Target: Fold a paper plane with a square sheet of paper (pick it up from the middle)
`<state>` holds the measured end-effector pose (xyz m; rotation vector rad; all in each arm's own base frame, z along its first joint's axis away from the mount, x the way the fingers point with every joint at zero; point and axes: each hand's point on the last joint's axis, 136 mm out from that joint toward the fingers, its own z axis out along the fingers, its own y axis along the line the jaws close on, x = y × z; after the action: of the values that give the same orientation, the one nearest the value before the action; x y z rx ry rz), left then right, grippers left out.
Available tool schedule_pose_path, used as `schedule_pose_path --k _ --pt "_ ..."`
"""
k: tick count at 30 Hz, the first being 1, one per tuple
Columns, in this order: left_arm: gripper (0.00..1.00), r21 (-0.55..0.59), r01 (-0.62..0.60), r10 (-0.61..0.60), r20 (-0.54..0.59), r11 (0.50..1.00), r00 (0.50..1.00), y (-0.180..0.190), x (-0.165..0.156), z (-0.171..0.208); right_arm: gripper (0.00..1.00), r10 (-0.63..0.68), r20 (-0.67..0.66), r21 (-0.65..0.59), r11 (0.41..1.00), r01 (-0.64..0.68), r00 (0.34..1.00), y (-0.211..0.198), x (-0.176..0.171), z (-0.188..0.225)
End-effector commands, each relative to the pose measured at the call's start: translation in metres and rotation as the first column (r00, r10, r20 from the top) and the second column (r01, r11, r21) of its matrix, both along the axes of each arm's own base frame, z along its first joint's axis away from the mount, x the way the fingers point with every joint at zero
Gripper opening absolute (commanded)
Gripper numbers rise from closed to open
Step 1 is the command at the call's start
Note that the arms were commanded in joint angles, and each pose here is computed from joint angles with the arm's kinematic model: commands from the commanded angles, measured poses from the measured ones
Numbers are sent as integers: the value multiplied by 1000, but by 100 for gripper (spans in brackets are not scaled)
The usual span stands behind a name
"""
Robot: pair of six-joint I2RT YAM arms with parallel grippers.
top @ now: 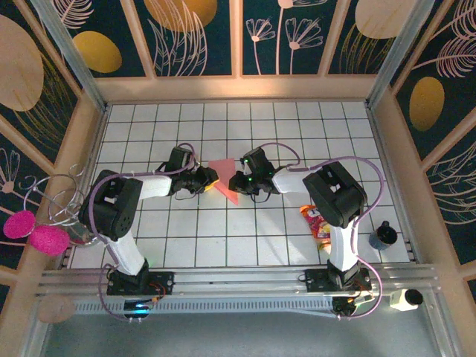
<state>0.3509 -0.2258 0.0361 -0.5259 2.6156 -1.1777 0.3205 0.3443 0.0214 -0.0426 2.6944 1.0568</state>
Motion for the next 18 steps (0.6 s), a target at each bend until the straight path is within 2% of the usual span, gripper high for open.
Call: schedule_pose_path --k 1,18 --pt "32 -30 17 -17 19 999 1000 -6 8 5 16 -31 -59 -61 998 28 998 -17 -8 -24" --pt "22 43 49 -49 6 998 999 -1 17 -11 19 -6 -1 -35 999 6 1000 -15 -4 -10"
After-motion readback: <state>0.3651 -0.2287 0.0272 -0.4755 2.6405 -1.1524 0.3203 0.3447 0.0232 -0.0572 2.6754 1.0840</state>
